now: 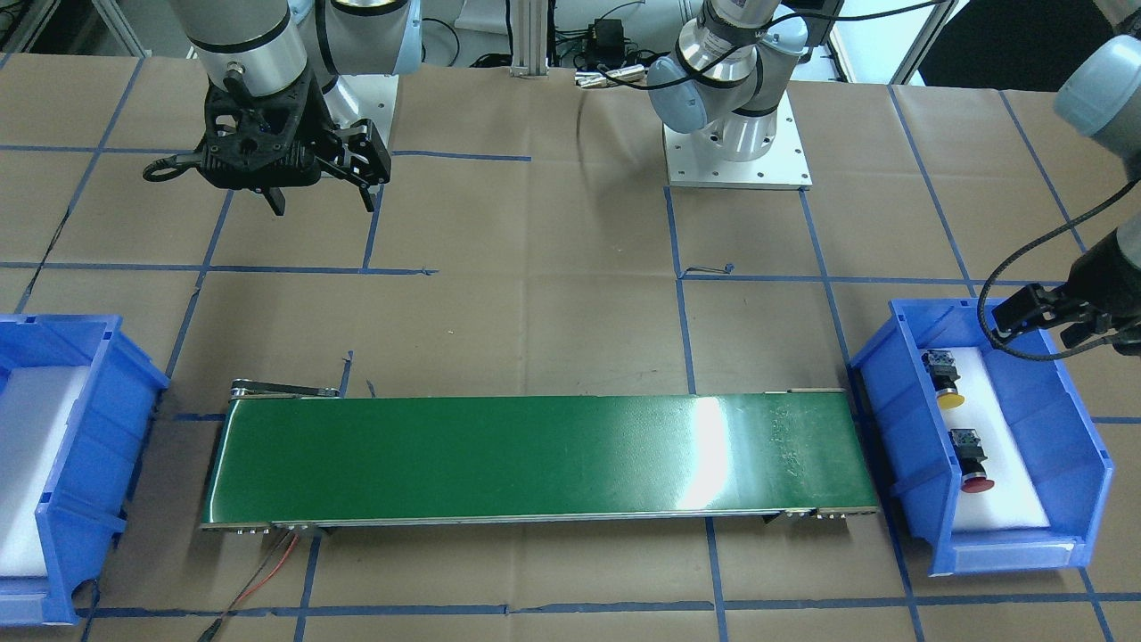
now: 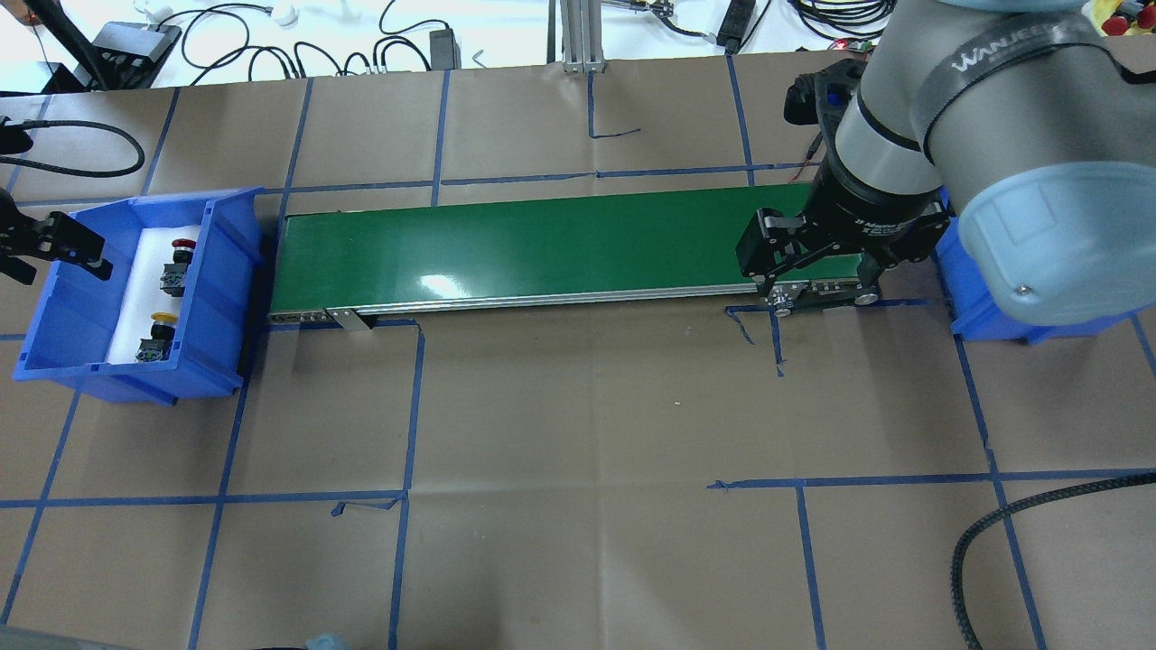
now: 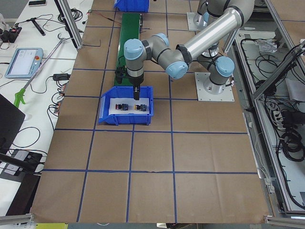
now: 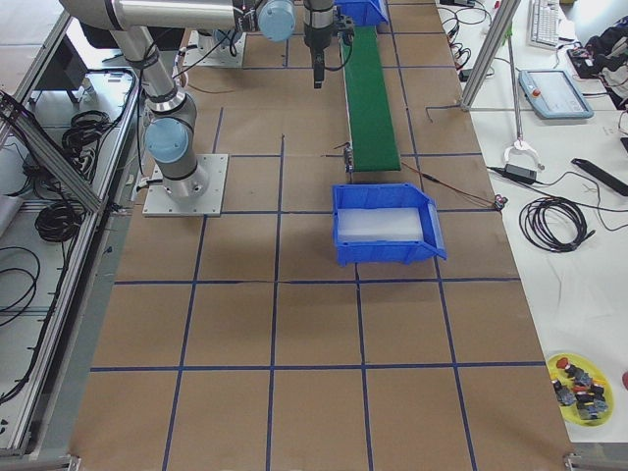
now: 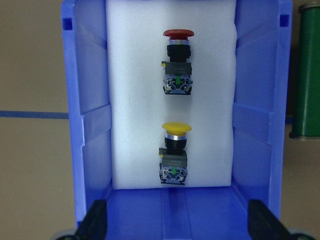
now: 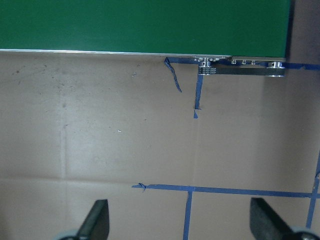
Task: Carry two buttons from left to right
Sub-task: 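Move the left gripper over the bin holding the push buttons, then lower the left gripper and grasp the yellow-capped push button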
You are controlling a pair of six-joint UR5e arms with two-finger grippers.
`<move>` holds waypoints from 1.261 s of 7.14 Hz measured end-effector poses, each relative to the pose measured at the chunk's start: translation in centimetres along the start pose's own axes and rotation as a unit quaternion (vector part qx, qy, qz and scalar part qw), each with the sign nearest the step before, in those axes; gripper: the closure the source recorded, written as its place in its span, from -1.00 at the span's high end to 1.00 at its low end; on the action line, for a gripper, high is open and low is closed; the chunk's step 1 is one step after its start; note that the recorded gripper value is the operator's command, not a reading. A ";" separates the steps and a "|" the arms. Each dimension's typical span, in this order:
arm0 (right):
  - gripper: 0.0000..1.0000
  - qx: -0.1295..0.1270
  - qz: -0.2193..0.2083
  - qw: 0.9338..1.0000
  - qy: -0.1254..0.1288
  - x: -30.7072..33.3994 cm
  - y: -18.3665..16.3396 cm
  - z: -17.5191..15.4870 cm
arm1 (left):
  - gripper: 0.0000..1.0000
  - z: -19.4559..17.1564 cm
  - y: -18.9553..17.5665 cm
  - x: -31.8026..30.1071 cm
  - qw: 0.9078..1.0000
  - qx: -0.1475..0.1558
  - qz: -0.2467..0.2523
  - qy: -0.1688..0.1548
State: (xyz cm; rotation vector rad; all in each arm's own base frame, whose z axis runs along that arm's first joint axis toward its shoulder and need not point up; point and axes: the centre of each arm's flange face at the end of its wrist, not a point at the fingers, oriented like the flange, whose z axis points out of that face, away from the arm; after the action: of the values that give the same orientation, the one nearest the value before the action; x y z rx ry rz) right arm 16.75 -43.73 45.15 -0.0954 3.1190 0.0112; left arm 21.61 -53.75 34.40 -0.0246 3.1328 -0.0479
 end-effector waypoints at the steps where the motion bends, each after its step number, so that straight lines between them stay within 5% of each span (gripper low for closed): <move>1: 1.00 -0.001 0.000 1.000 0.000 0.0 -0.1 0.1 | 0.99 1.8 -0.4 0.5 1.000 0.008 0.003 -0.004; 9: 1.00 -0.007 0.000 1.000 0.000 0.0 -0.5 0.6 | 0.99 12.9 0.5 1.4 1.000 0.007 0.007 -0.006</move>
State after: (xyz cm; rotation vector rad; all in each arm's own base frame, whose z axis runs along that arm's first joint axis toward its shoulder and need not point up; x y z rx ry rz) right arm 16.78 -44.19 44.52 -0.0951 3.1195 0.0340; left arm 20.32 -53.68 21.49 -0.0043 3.1204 -0.0680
